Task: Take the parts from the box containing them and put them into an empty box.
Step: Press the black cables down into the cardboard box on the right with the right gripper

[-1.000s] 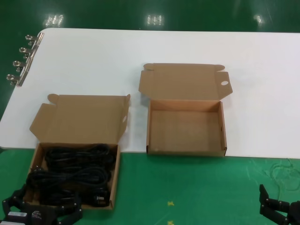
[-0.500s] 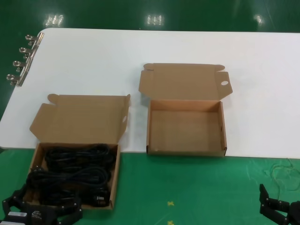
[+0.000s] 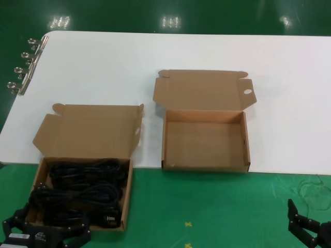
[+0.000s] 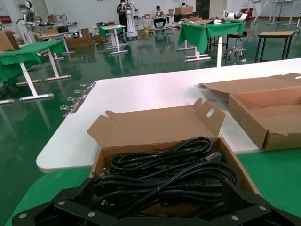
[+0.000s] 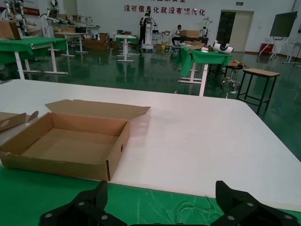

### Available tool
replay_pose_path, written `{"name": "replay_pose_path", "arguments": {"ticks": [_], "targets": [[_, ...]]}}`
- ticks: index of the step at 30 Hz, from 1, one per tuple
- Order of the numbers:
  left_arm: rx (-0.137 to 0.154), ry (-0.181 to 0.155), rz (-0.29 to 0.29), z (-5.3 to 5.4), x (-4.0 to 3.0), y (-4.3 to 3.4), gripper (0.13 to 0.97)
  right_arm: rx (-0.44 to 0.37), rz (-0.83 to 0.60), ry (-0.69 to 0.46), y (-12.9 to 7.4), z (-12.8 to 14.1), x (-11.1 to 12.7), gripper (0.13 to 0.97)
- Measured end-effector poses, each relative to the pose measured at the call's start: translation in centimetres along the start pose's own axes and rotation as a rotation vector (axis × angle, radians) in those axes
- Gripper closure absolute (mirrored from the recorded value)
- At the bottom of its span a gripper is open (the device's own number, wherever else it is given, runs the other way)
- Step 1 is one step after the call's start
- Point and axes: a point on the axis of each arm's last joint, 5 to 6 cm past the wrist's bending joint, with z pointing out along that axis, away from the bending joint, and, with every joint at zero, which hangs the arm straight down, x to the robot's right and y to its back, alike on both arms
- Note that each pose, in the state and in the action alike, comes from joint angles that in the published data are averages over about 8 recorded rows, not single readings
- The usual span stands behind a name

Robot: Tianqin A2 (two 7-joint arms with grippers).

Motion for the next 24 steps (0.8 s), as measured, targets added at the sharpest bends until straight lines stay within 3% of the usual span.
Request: {"name": "replay_pose_path", "arguments": {"ticks": [10,14,22,24], "targets": [[0.000,0.000,0.000,0.00,0.00,0.00,0.132,0.000,0.000,0.000,0.00,0.00,0.00,0.393],[0.000,0.000,0.000,0.00,0.00,0.00,0.132,0.000,0.000,0.000,0.00,0.00,0.00,0.393],[0.000,0.000,0.000,0.00,0.00,0.00,0.132,0.000,0.000,0.000,0.00,0.00,0.00,0.613],[0.000,0.000,0.000,0.00,0.00,0.00,0.132,0.000,0.000,0.000,0.00,0.00,0.00,0.635]]}}
